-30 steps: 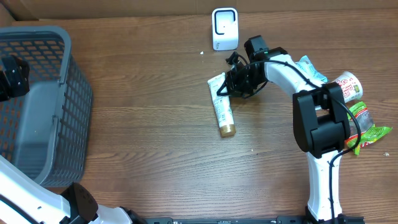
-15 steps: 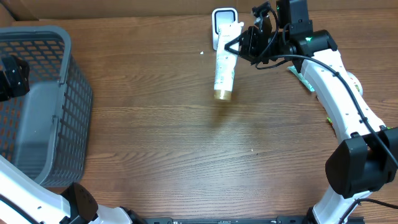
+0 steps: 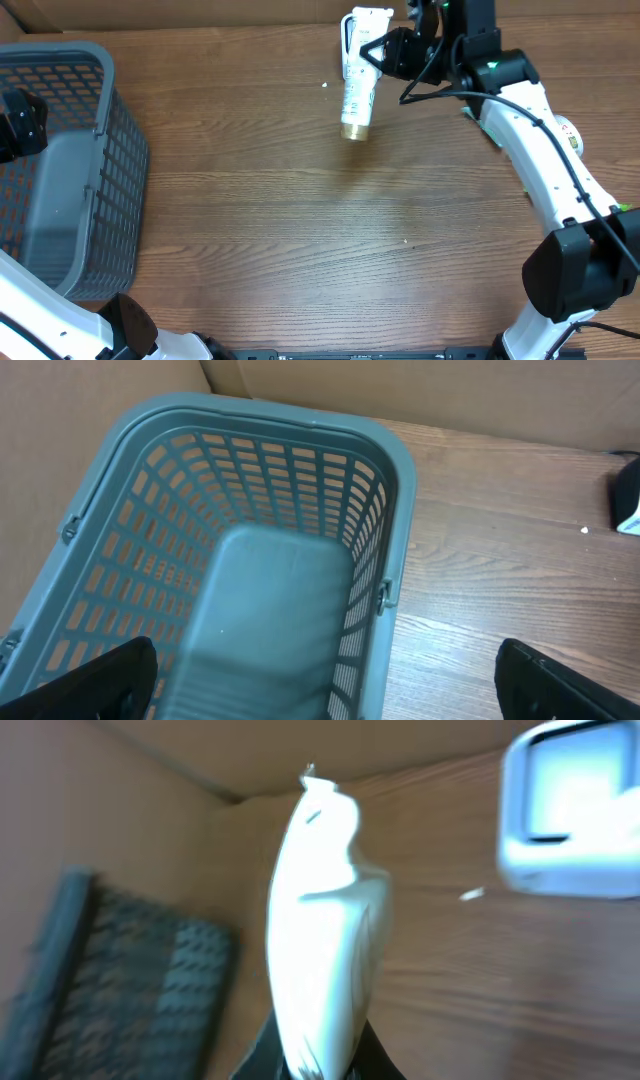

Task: Scan the item barcode
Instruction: 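Lift the tube and hold its barcode in front of the scanner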

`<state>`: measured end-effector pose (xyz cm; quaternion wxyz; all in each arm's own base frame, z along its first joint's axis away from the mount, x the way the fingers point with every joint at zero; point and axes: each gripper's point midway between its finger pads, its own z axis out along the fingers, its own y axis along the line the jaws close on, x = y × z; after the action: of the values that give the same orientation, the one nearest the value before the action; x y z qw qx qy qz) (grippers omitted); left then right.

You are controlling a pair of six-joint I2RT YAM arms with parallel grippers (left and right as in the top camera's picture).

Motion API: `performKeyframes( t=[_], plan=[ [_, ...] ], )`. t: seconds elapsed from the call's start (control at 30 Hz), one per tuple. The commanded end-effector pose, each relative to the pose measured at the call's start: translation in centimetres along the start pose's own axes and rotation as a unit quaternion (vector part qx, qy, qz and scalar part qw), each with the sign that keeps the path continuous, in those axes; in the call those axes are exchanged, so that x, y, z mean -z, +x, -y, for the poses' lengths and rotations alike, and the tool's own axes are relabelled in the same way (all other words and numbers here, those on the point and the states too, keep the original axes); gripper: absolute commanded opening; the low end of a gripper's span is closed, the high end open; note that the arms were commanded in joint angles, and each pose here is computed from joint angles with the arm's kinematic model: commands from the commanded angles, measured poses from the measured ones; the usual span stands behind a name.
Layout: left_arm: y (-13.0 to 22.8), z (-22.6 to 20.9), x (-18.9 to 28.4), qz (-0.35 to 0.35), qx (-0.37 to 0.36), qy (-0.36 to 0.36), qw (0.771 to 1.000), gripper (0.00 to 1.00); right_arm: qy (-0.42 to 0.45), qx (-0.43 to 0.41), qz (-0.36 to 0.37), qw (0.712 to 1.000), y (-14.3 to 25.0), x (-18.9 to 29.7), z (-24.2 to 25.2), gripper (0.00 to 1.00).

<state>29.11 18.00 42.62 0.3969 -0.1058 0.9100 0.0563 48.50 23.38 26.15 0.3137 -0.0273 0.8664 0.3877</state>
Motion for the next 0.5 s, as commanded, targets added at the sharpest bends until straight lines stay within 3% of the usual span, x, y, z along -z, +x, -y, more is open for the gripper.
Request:
performKeyframes(
  t=[0.0,0.13,0.3,0.33,0.47],
  plan=[
    [-0.2,0.4,-0.1,0.004,-0.012,0.008,1.000,1.00,0.142,0.072,0.126,0.979,-4.1,2.5,-0.3,0.04],
    [-0.2,0.4,-0.1,0.004,-0.012,0.008,1.000,0.99,0.271,0.187,0.211,0.920,-6.7,2.8,-0.2,0.04],
    [-0.2,0.4,-0.1,0.004,-0.012,0.008,1.000,0.99,0.395,0.324,0.279,0.813,-9.6,2.1,-0.8,0.04],
    [-0.2,0.4,-0.1,0.004,-0.012,0.008,1.000,0.99,0.416,0.357,0.288,0.785,-10.5,1.5,-0.5,0.04],
    [-0.2,0.4,-0.1,0.004,-0.012,0.008,1.000,1.00,0.443,0.438,0.304,0.721,-11.5,-1.6,0.3,0.04]
  ],
)
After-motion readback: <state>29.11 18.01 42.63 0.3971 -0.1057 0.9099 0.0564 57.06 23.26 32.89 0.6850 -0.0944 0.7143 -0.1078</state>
